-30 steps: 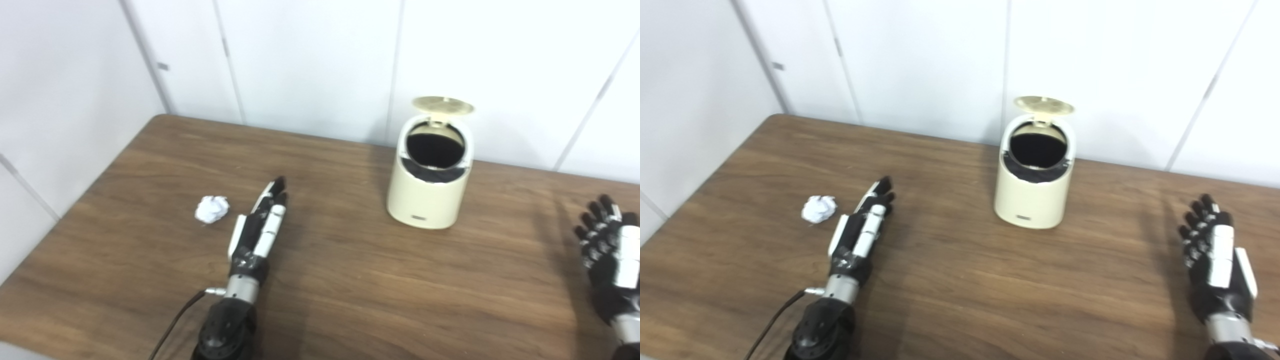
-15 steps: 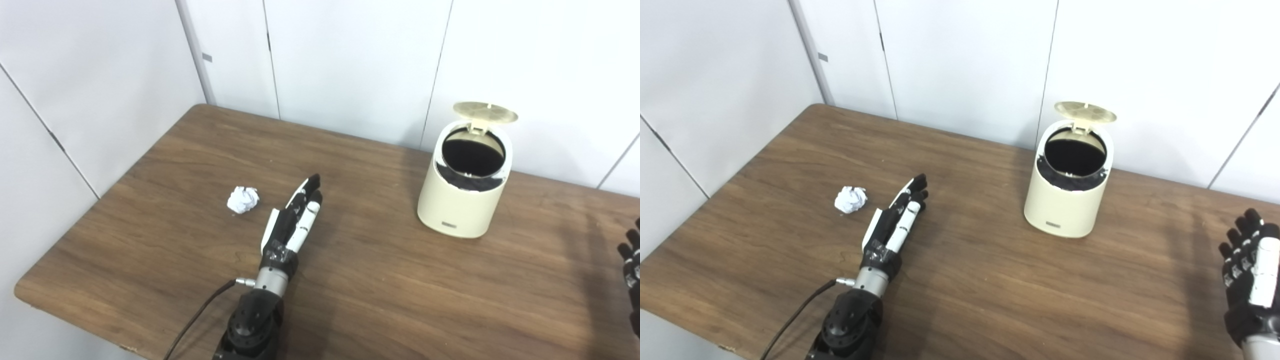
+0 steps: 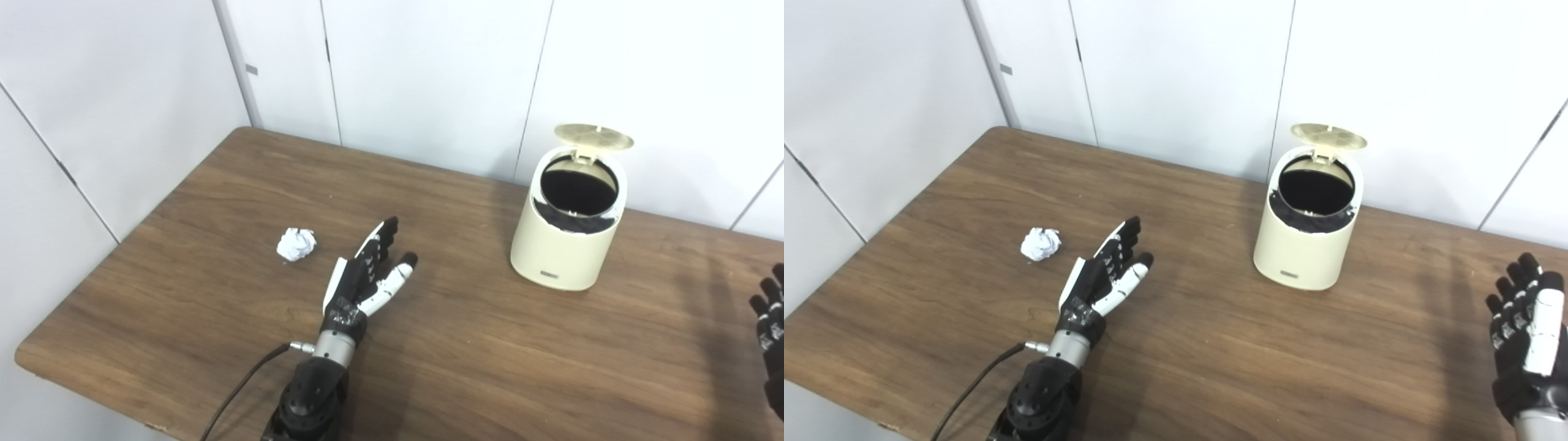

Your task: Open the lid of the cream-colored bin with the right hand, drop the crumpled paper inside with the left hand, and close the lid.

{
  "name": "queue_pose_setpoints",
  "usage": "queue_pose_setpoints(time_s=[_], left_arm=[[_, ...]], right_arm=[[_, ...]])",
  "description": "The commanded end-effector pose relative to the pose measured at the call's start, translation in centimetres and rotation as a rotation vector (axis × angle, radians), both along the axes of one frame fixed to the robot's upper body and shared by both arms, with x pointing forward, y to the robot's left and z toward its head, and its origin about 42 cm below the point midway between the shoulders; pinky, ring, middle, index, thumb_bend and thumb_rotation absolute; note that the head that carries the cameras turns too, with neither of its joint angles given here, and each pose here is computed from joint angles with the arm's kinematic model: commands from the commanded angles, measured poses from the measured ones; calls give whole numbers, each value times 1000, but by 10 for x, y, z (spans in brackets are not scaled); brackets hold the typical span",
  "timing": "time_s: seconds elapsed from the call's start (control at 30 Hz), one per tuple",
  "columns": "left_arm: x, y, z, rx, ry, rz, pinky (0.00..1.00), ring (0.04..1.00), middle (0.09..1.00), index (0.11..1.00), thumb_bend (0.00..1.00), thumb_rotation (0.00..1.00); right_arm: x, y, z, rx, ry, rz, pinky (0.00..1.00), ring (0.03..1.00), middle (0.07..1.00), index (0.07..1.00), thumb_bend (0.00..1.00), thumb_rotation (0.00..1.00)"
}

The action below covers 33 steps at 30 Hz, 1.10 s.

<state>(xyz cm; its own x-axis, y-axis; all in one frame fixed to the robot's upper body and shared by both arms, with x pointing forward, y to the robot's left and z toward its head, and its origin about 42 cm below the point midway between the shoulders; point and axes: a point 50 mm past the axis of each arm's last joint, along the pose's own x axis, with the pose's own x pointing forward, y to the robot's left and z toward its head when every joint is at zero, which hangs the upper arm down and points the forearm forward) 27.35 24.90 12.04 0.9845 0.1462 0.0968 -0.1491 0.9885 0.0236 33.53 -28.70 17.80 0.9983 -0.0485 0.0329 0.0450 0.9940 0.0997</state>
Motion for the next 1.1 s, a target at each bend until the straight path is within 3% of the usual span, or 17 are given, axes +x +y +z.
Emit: queue_pose_setpoints(time_s=[0.0,0.53,0.8,0.9,1.07], left_arm=[[1,5,16,48,-45,11,951,965,950,950,648,339],[2,24,80,293,-147,67,906,904,901,923,859,317],[4,34,103,473,-166,113,897,897,883,906,901,323],[5,38,108,515,-174,119,846,884,885,902,881,284],[5,51,112,629,-162,139,874,904,902,906,869,286]], right_arm=[[2,0,13,1,-66,20,1000,1000,1000,993,453,1000],[2,0,5,20,-57,24,1000,1000,1000,996,464,1000],[3,-1,1,22,-59,27,1000,1000,1000,1000,445,1000],[4,-2,-1,21,-63,29,1000,1000,1000,1000,458,1000],[5,-4,-3,16,-59,33,1000,1000,1000,1000,469,1000]])
